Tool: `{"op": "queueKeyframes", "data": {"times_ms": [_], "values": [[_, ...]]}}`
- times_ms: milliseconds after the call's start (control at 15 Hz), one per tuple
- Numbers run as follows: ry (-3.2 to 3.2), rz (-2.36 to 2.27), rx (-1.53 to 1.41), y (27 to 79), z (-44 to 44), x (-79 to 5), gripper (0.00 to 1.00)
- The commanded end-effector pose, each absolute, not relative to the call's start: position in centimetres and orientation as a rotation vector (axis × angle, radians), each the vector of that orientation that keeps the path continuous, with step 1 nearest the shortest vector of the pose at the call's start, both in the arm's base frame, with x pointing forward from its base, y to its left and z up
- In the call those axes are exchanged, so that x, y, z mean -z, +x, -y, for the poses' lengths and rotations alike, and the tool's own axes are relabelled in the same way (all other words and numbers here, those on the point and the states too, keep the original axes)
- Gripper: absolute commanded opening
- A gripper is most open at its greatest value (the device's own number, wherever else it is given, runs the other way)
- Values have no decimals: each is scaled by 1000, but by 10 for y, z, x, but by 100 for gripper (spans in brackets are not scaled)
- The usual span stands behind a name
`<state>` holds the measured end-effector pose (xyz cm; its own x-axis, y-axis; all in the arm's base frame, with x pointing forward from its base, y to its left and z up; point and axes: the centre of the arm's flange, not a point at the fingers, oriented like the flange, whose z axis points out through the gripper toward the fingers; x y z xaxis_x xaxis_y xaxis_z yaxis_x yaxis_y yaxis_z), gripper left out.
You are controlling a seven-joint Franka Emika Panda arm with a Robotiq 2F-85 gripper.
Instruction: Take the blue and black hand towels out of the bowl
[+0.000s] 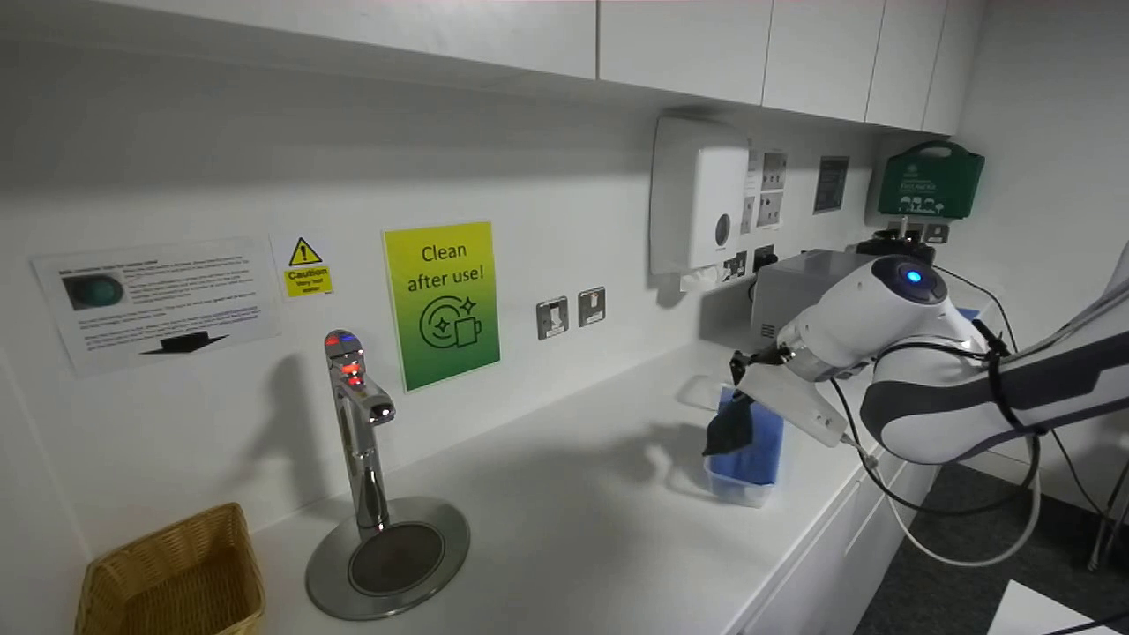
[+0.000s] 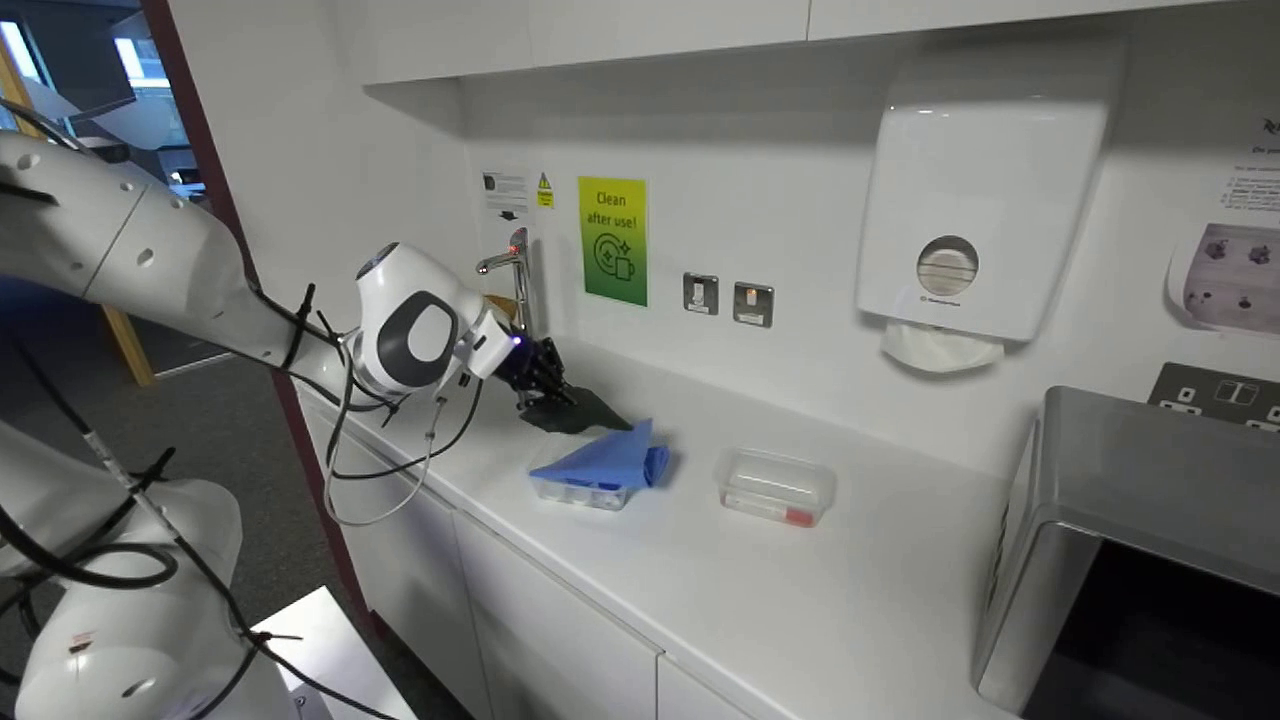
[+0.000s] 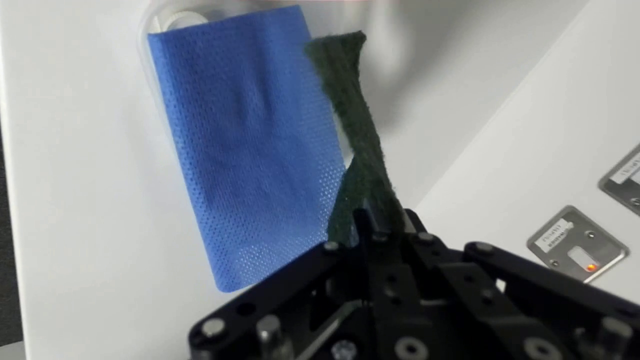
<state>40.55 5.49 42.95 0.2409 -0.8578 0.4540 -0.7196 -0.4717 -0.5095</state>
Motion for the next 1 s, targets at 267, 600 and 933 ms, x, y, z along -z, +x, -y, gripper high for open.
{"op": "queueKeyframes", "data": {"times_ms": [267,600,933], "values": [[-2308,-1357,1099,406,-92,-478,1],[-2388,-1207,999,432,-118,-464,1],[-2476,-867,862,461,-153,-432,1]]}}
